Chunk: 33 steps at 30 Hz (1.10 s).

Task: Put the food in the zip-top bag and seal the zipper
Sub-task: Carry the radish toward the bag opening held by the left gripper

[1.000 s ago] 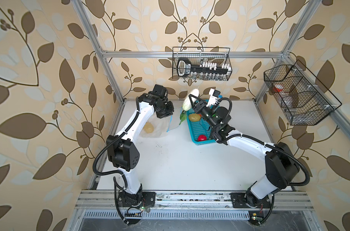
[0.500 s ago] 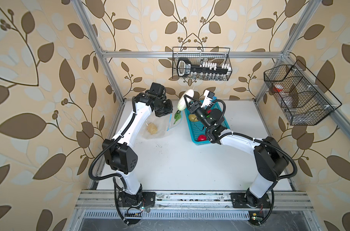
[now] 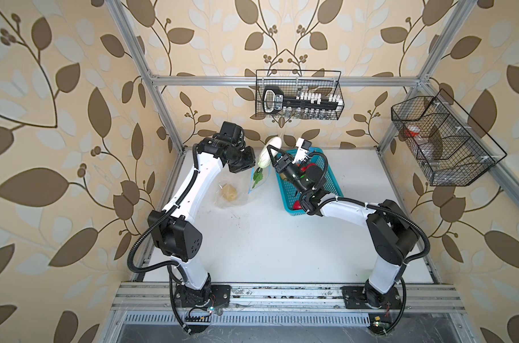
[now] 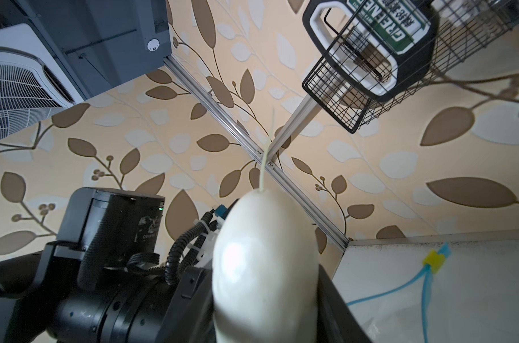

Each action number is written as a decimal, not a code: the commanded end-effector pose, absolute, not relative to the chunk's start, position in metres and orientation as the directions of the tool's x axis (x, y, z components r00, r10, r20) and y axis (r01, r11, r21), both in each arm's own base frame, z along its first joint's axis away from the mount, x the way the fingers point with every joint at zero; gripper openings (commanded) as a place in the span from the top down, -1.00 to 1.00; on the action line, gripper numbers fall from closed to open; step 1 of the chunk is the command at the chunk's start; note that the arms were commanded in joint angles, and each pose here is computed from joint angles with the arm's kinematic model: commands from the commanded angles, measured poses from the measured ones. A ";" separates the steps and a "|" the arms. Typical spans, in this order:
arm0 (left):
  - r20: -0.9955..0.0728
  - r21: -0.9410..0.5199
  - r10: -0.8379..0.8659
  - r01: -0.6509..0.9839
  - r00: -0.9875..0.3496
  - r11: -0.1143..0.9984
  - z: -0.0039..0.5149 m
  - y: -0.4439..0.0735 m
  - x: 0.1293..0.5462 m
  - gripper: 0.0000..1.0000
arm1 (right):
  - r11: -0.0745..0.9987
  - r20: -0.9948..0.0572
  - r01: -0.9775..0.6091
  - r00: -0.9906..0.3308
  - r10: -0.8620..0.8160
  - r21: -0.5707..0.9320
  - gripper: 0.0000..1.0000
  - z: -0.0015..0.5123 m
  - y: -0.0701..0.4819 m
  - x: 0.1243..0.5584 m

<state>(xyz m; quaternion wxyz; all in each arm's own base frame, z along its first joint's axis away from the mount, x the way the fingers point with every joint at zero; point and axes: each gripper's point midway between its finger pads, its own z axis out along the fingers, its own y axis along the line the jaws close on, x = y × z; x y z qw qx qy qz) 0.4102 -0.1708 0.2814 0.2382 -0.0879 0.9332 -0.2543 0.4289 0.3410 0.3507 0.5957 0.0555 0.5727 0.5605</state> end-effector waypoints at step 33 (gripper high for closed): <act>-0.567 -0.432 -0.171 0.113 -0.806 0.895 0.308 -0.166 0.420 1.00 | 0.538 -0.689 -0.432 -0.505 0.520 0.724 0.68 0.251 0.382 0.414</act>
